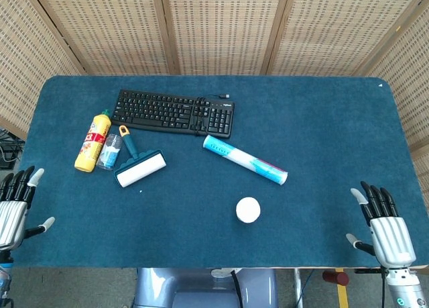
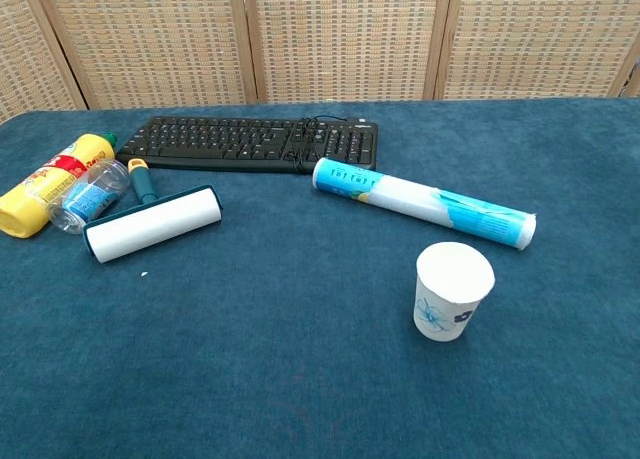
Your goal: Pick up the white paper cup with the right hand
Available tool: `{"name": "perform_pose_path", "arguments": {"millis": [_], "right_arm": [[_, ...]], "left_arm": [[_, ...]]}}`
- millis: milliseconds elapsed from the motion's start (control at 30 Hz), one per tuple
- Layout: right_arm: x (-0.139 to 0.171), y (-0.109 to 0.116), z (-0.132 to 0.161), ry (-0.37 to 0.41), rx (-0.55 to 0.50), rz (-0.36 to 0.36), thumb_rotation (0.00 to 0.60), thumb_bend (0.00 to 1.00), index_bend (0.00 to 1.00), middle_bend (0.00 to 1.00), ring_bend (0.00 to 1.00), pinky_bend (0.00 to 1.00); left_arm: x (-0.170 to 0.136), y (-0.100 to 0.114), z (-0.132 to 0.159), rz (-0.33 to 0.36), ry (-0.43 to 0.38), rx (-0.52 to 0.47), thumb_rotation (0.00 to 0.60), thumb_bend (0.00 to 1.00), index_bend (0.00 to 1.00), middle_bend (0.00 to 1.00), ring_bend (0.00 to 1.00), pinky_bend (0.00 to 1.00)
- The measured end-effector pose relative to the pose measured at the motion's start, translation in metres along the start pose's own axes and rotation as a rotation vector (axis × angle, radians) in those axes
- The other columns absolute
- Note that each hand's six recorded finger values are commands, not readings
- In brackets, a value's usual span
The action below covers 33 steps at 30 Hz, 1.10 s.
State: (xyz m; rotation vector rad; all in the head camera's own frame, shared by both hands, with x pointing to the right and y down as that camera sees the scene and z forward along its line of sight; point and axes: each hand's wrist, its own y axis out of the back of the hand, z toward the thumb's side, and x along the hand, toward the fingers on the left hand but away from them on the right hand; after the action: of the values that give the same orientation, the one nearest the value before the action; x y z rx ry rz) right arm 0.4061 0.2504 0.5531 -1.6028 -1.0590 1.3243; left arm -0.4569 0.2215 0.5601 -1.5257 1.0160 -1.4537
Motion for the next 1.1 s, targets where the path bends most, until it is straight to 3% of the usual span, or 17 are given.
{"name": "perform_pose_path", "arguments": {"millis": [167, 400, 800, 1100], "right_arm": [[0.001, -0.002, 0.003, 0.013, -0.019, 0.015, 0.600, 0.16, 0.11, 0.00, 0.00, 0.00], [-0.001, -0.010, 0.029, 0.099, -0.149, 0.077, 0.600, 0.16, 0.26, 0.00, 0.00, 0.03], [-0.014, -0.039, 0.101, 0.220, -0.125, 0.232, 0.600, 0.17, 0.24, 0.00, 0.00, 0.03], [-0.038, -0.045, 0.144, 0.221, -0.092, 0.290, 0.600, 0.18, 0.24, 0.00, 0.00, 0.03]], "left_arm": [[-0.001, 0.002, -0.001, 0.006, 0.003, -0.004, 0.600, 0.16, 0.00, 0.00, 0.00, 0.00], [0.000, 0.003, -0.003, 0.003, 0.011, -0.008, 0.600, 0.17, 0.00, 0.00, 0.00, 0.00], [0.000, 0.003, -0.004, 0.002, 0.012, -0.021, 0.600, 0.17, 0.00, 0.00, 0.00, 0.00], [0.001, 0.002, -0.005, -0.006, 0.012, -0.025, 0.600, 0.17, 0.00, 0.00, 0.00, 0.00]]}}
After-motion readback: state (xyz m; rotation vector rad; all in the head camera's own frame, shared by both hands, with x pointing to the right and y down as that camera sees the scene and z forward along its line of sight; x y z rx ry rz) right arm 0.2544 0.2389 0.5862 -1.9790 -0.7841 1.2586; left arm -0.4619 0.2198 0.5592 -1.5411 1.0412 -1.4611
